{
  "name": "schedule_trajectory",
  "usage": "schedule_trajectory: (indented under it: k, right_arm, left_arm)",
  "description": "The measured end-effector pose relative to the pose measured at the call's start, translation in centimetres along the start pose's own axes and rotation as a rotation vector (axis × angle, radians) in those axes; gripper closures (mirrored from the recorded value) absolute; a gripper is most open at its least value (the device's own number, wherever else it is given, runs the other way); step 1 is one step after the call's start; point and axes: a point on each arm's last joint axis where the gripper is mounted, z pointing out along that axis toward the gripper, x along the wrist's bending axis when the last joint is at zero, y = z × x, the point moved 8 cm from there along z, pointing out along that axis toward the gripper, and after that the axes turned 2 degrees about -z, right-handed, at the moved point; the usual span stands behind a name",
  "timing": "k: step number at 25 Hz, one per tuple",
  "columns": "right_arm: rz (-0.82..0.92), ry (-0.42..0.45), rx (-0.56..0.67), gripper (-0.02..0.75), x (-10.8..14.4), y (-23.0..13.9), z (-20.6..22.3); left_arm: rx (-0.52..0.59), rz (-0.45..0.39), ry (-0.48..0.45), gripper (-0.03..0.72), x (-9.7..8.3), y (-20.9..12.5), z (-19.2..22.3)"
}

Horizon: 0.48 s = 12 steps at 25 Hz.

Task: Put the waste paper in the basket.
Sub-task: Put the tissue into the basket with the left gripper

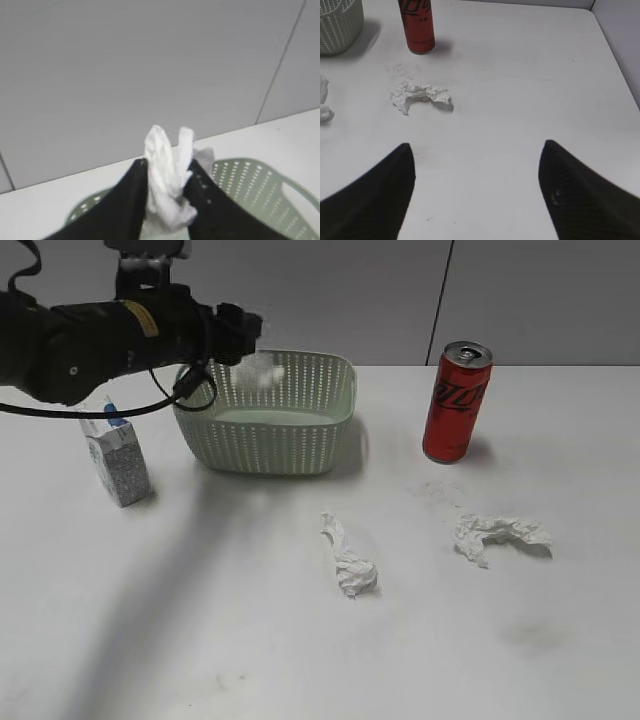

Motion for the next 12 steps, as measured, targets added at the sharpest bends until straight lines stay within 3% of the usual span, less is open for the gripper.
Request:
schedule_trajectory:
  k: [2,4,10,12]
  right_arm:
    - [0.000,0.000,0.000,0.154,0.0,0.0,0.0]
    - [0.000,0.000,0.000,0.154,0.0,0.0,0.0]
    - [0.000,0.000,0.000,0.154,0.0,0.0,0.0]
    - [0.000,0.000,0.000,0.154,0.0,0.0,0.0]
  left_arm:
    - [0.063,-0.005,0.003,0.124,0.0,-0.4,-0.2]
    - [0.120,0.010,0.011,0.092,0.1,0.1,-0.8]
    - [0.242,0.047,0.060,0.103,0.5,4.6,-3.4]
    - [0.290,0.095,0.055,0.107,-0.2,5.6,-4.4]
